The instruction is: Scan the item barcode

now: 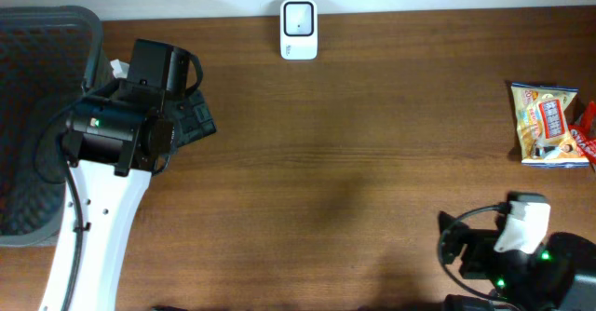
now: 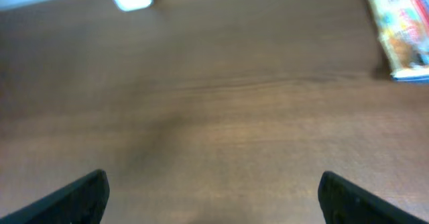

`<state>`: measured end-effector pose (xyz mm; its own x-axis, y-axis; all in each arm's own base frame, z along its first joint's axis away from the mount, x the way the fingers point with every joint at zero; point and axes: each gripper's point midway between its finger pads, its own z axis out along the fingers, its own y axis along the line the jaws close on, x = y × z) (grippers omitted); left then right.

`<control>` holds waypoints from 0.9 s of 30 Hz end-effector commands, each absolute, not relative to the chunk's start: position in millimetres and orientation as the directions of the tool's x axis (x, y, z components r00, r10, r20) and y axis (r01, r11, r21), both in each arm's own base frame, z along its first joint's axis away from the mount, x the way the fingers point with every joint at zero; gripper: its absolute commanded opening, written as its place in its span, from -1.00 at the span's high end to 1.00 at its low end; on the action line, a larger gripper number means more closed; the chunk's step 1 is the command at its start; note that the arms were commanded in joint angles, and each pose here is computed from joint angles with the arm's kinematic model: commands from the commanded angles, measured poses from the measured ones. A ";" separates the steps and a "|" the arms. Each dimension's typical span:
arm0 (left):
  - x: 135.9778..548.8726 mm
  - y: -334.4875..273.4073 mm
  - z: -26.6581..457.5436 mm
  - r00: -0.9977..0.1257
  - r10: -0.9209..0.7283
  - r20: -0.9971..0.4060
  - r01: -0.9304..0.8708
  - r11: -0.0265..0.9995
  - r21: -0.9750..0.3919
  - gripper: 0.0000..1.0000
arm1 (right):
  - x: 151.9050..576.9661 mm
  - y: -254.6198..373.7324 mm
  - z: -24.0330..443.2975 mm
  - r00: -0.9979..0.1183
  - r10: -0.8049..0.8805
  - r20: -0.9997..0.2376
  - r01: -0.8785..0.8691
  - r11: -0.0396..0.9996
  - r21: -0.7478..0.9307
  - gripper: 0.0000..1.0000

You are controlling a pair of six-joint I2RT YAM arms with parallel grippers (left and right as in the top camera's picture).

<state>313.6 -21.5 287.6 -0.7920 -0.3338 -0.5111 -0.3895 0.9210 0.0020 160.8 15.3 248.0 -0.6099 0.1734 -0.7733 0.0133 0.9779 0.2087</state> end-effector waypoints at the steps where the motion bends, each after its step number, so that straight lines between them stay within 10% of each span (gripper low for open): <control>1: 311.6 -20.0 294.2 -0.781 -0.338 -0.525 -0.391 0.920 -0.010 -0.98 | 172.5 39.7 231.2 -0.552 0.054 -0.832 -0.171 0.969 0.176 -0.97; 16: 311.7 -20.0 294.3 -0.781 -0.338 -0.526 -0.391 0.920 -0.010 -0.98 | 222.4 47.7 201.8 -0.102 0.025 -0.994 -0.248 0.967 0.049 -0.97; 27: 311.7 -20.0 294.3 -0.781 -0.338 -0.526 -0.391 0.920 -0.010 -0.98 | 239.9 42.7 190.7 0.019 0.035 -0.999 -0.217 0.976 0.030 -0.97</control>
<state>313.5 -21.5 287.5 -0.7925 -0.3338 -0.5104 -0.3893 0.9211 0.0022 236.8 47.2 197.6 0.0058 0.0405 -0.9992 -0.2455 0.9687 0.0378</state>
